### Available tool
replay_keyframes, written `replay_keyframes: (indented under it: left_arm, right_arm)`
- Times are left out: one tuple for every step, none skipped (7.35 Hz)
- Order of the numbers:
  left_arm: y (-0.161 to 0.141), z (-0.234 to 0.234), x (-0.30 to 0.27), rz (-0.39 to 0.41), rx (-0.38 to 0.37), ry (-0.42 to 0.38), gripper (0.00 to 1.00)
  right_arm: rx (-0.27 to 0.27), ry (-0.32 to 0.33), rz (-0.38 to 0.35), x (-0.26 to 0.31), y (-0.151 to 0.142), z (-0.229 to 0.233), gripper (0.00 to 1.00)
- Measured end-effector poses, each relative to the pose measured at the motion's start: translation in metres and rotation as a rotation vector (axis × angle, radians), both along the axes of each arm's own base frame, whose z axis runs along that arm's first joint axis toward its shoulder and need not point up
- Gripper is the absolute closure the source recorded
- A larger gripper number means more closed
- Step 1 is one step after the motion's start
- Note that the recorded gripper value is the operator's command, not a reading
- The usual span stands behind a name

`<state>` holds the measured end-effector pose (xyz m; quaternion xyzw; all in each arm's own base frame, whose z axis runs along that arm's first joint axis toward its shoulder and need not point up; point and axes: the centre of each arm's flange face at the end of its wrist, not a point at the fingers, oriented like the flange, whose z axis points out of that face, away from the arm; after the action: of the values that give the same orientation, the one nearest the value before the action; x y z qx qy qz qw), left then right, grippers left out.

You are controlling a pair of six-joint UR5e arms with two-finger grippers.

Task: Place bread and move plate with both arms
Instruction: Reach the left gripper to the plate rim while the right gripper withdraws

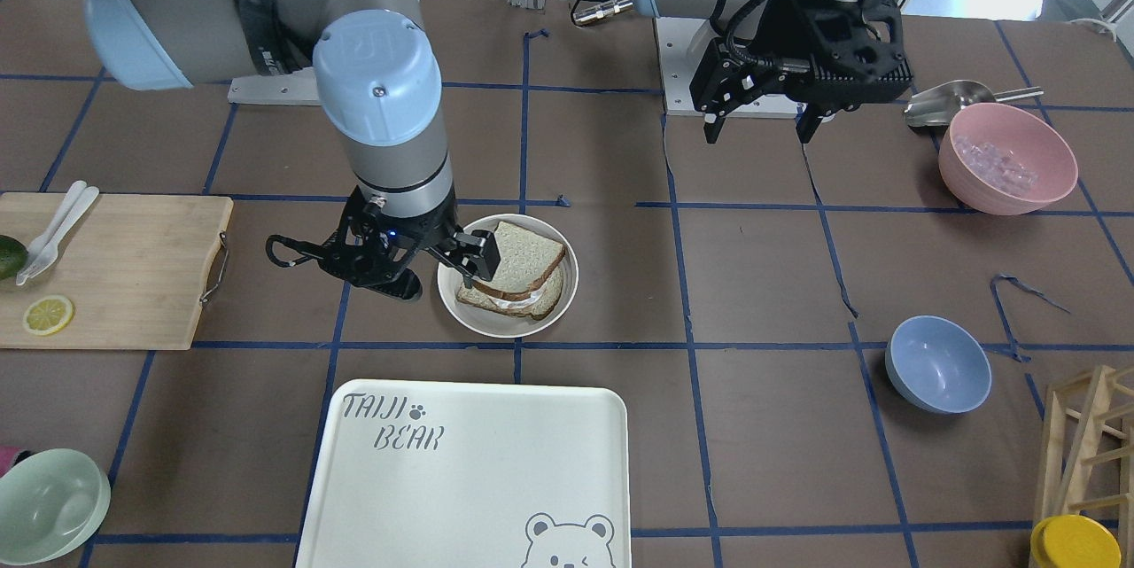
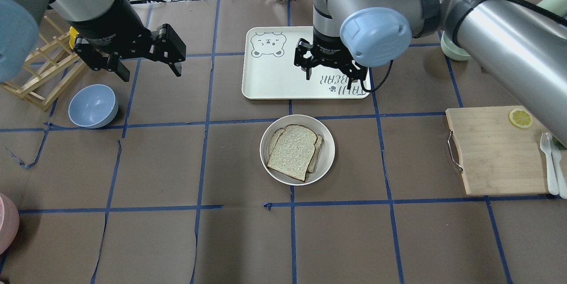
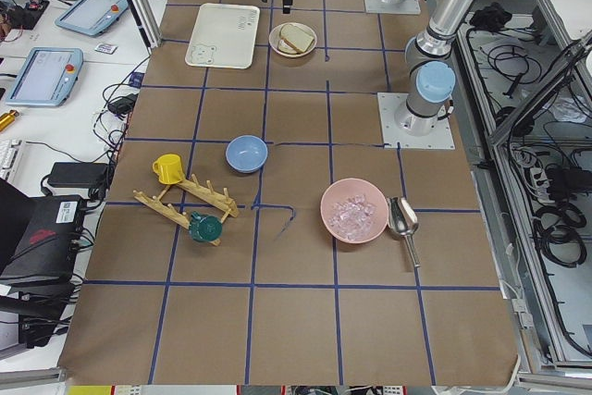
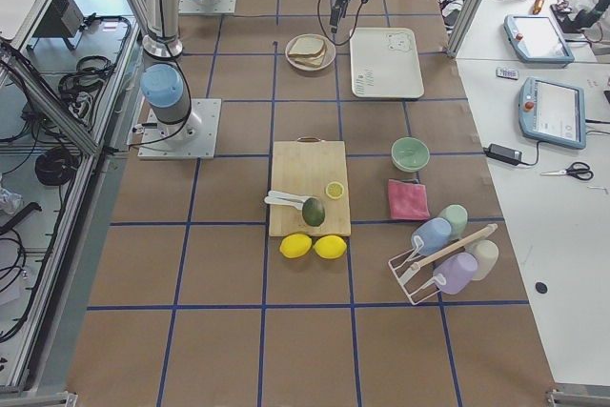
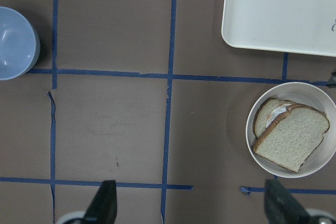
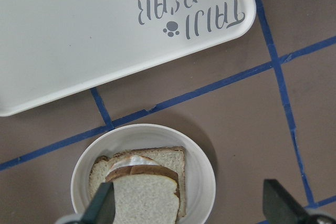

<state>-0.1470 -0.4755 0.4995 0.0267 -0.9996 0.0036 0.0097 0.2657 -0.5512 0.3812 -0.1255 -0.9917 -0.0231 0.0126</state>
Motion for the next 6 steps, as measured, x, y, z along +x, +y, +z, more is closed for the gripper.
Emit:
replay_keyframes:
  left_arm:
    - [-0.002, -0.029, -0.006, -0.008, 0.035, -0.001, 0.00]
    - [-0.002, -0.065, -0.016, -0.024, 0.051, -0.003, 0.00]
    - [0.003, -0.106, -0.028, -0.042, 0.057, -0.004, 0.00]
    - [0.010, -0.145, -0.042, -0.070, 0.063, -0.002, 0.00]
    - [0.016, -0.176, -0.056, -0.114, 0.070, 0.010, 0.00]
    - [0.015, -0.198, -0.066, -0.164, 0.064, 0.028, 0.00]
  right_arm:
    - [-0.019, -0.009, 0.183, -0.027, 0.002, 0.026, 0.00]
    - [-0.037, -0.013, 0.294, -0.047, 0.009, 0.048, 0.00]
    - [-0.049, -0.010, 0.342, -0.060, 0.019, 0.068, 0.00]
    - [-0.058, 0.010, 0.356, -0.069, 0.027, 0.083, 0.00]
    - [-0.057, 0.041, 0.341, -0.076, 0.030, 0.087, 0.00]
    - [-0.052, 0.058, 0.319, -0.081, 0.032, 0.088, 0.00]
